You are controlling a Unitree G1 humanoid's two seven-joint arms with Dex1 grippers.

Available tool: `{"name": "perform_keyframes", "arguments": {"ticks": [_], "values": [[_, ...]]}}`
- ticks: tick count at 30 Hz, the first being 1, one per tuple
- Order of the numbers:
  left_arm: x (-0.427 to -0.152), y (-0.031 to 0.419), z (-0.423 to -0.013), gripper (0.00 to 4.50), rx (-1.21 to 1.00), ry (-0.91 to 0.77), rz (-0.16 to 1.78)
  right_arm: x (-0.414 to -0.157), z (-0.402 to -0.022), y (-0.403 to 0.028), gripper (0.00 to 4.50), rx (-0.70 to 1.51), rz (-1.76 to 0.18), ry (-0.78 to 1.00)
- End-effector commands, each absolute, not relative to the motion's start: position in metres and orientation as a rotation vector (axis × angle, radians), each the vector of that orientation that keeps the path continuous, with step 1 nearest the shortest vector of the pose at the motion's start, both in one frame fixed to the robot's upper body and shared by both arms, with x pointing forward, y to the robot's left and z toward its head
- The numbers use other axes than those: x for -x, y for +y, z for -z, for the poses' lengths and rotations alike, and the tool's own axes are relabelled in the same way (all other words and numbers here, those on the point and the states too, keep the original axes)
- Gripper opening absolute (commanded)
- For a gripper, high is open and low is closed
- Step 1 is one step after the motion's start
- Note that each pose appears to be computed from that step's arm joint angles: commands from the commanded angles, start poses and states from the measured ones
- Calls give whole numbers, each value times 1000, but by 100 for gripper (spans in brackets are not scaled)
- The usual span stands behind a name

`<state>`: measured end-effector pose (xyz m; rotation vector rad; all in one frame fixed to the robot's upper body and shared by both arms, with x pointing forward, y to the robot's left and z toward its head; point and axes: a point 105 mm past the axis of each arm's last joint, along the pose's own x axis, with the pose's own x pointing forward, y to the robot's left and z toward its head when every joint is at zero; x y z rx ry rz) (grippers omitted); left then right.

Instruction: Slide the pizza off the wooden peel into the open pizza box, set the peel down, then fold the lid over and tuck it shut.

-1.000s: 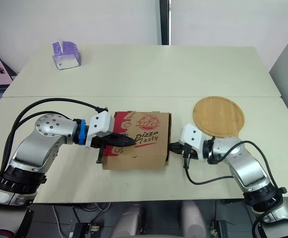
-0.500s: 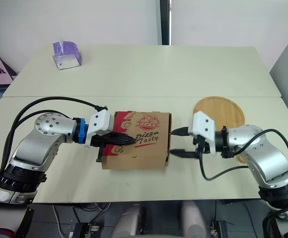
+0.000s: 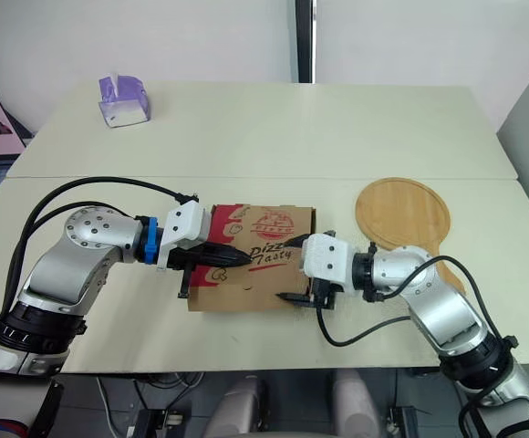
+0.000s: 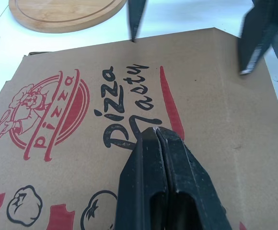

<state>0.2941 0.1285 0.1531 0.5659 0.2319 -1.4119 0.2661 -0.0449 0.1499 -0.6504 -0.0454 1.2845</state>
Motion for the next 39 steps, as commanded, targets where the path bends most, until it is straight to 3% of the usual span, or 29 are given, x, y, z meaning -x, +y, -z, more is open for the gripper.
{"name": "perform_keyframes", "arguments": {"ticks": [1, 7, 16, 39], "values": [[-291, 125, -166, 0, -580, 175, 1423, -267, -159, -42, 448, 684, -1271, -112], [-290, 125, -165, 0, -581, 179, 1427, -242, -150, -43, 448, 605, -1407, 11], [-288, 125, -161, 0, -582, 189, 1437, -262, -147, -40, 448, 749, -1292, -65], [-286, 125, -169, 0, -604, 186, 1468, -281, -172, -33, 448, 683, -1143, -206]]}}
